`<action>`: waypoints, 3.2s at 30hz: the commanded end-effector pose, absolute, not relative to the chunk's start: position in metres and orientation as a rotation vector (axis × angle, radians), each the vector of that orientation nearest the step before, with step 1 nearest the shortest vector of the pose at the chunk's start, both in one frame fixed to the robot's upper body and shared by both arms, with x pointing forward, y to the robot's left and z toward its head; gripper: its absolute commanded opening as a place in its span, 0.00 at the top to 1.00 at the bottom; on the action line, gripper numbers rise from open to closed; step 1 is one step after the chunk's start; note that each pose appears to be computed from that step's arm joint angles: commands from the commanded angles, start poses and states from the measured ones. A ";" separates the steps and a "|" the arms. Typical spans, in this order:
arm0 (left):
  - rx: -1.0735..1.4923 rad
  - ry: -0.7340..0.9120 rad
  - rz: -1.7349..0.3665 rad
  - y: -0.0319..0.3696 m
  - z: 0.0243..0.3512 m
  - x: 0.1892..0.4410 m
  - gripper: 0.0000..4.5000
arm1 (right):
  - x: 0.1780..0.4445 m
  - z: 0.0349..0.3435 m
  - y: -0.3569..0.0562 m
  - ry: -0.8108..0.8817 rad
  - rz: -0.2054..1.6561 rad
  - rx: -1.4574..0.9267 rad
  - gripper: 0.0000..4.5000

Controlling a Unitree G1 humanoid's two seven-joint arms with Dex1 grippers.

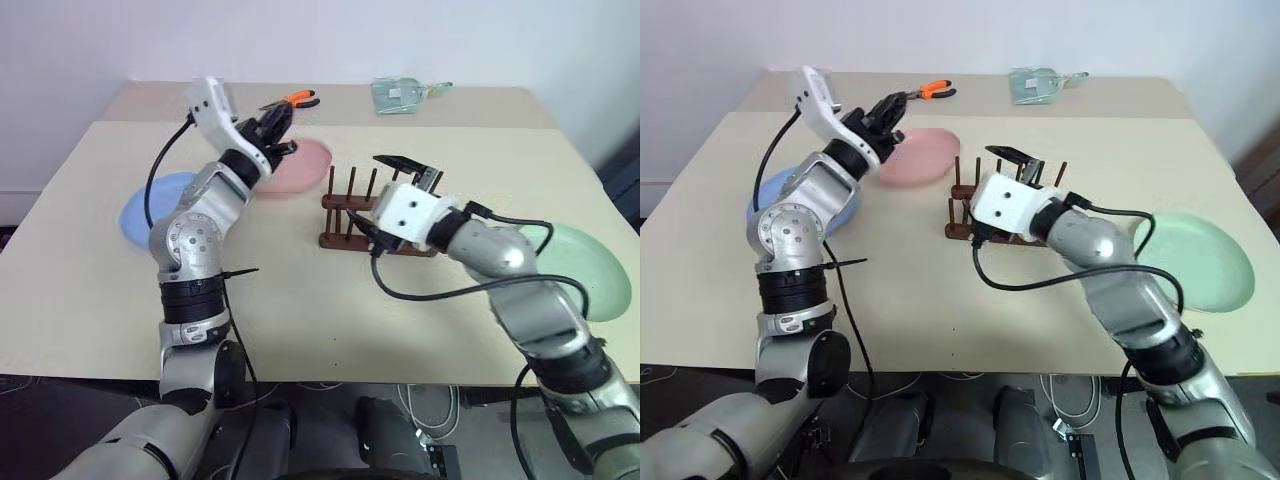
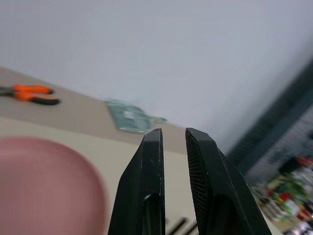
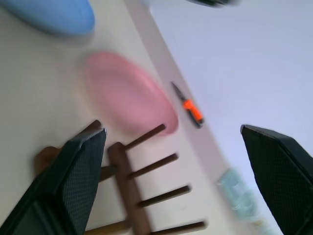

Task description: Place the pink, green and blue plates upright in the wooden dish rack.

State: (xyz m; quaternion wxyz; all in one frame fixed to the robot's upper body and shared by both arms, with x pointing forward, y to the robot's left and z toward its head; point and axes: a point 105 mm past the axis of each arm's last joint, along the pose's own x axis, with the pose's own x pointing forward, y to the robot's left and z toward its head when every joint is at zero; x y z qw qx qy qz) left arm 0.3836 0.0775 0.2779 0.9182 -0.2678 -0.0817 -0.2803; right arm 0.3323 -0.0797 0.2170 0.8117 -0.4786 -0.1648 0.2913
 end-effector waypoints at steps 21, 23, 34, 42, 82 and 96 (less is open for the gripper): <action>-0.662 0.337 0.037 0.136 0.160 0.447 0.01 | 0.332 0.193 -0.091 -0.328 0.563 -0.975 0.00; -0.682 0.368 0.061 0.136 0.153 0.450 0.01 | 0.332 0.193 -0.093 -0.325 0.558 -0.975 0.00; -0.852 0.386 0.125 0.146 0.142 0.467 0.20 | 0.332 0.189 -0.099 -0.312 0.535 -0.991 0.00; -0.985 0.372 0.138 0.150 0.143 0.473 0.99 | 0.333 0.192 -0.102 -0.317 0.521 -0.998 0.00; -0.403 -0.126 -0.538 0.061 0.284 0.374 0.76 | 0.377 0.241 -0.091 -0.553 0.317 -1.491 1.00; -0.017 -0.332 -0.700 0.089 0.268 0.372 0.21 | 0.303 0.287 -0.152 -0.430 0.572 -0.125 1.00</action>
